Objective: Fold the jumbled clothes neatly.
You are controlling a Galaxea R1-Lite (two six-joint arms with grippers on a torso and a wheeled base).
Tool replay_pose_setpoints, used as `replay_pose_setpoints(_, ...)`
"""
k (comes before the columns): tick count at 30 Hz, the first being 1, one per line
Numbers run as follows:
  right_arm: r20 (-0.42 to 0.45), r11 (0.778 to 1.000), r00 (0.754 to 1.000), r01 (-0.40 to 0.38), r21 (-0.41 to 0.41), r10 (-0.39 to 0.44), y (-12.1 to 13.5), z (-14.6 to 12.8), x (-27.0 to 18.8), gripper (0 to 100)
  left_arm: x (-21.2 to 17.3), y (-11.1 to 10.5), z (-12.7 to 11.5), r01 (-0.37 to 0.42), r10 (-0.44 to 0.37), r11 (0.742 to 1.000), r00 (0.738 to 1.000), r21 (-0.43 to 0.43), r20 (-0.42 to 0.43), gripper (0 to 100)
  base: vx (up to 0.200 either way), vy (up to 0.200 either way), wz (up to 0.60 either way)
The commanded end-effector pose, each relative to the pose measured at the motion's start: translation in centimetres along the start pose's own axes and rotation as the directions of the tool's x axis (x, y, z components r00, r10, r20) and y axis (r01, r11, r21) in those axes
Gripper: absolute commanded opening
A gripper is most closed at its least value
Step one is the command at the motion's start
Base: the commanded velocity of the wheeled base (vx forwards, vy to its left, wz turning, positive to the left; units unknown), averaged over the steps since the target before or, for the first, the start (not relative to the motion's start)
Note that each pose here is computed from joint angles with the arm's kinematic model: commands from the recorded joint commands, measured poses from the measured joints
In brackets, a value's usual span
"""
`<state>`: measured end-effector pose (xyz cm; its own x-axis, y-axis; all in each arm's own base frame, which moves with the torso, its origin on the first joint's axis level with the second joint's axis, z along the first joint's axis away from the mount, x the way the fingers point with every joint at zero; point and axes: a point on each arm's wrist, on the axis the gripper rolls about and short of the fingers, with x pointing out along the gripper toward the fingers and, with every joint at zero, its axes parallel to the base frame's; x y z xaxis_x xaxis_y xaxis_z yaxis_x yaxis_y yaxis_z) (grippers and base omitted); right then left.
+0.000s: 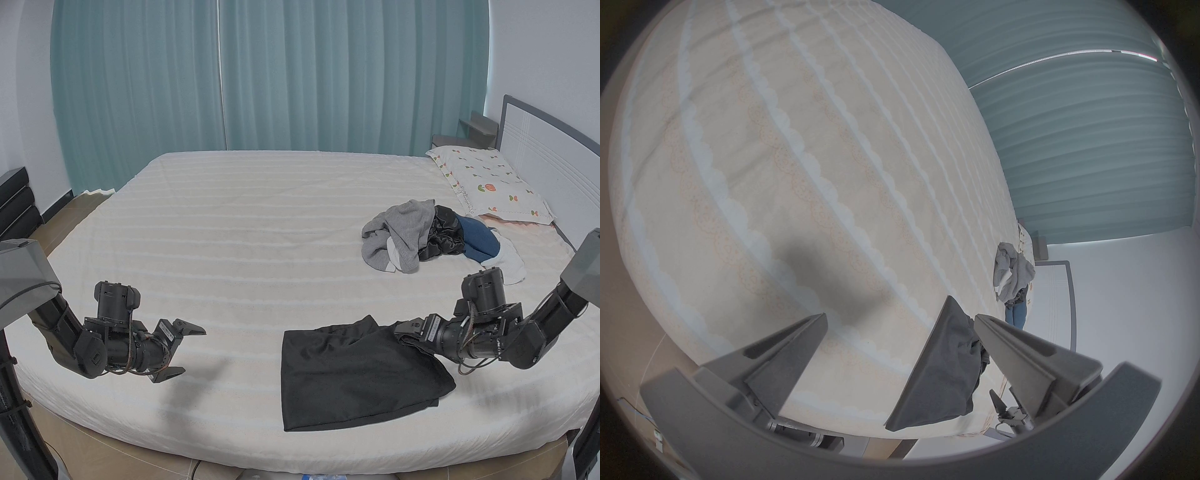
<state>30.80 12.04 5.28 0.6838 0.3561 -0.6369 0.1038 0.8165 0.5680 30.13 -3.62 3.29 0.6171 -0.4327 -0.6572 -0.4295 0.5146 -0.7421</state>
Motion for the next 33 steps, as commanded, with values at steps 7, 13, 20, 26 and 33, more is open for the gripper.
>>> replay_pose_setpoints(7,-0.064,1.000,0.998,-0.005,-0.004,0.005,1.5,-1.9,7.5,100,0.0,0.0,0.0,0.001,-0.001,1.000,1.000,0.000,0.000,100,0.000,0.000,0.00)
replay_pose_setpoints(13,-0.005,0.999,0.999,0.043,0.012,-0.043,0.5,-0.7,9.8,100,0.0,0.0,0.0,0.001,-0.001,1.000,1.000,0.000,0.000,100,0.000,0.000,0.00)
replay_pose_setpoints(20,0.087,0.995,0.993,0.078,0.064,-0.084,-1.5,2.2,10.5,100,0.0,0.0,0.0,0.001,-0.001,1.000,1.000,-0.001,0.000,100,0.000,0.000,0.00)
replay_pose_setpoints(26,0.149,0.991,0.984,0.087,0.103,-0.102,-2.9,4.7,9.4,100,0.0,0.0,0.0,0.001,-0.001,1.000,1.000,0.000,0.000,100,0.000,0.000,0.00)
replay_pose_setpoints(33,0.179,0.984,0.975,0.105,0.143,-0.130,-4.4,6.2,8.3,100,0.0,0.0,0.0,0.000,0.000,1.000,1.000,-0.002,-0.002,100,0.000,0.000,0.00)
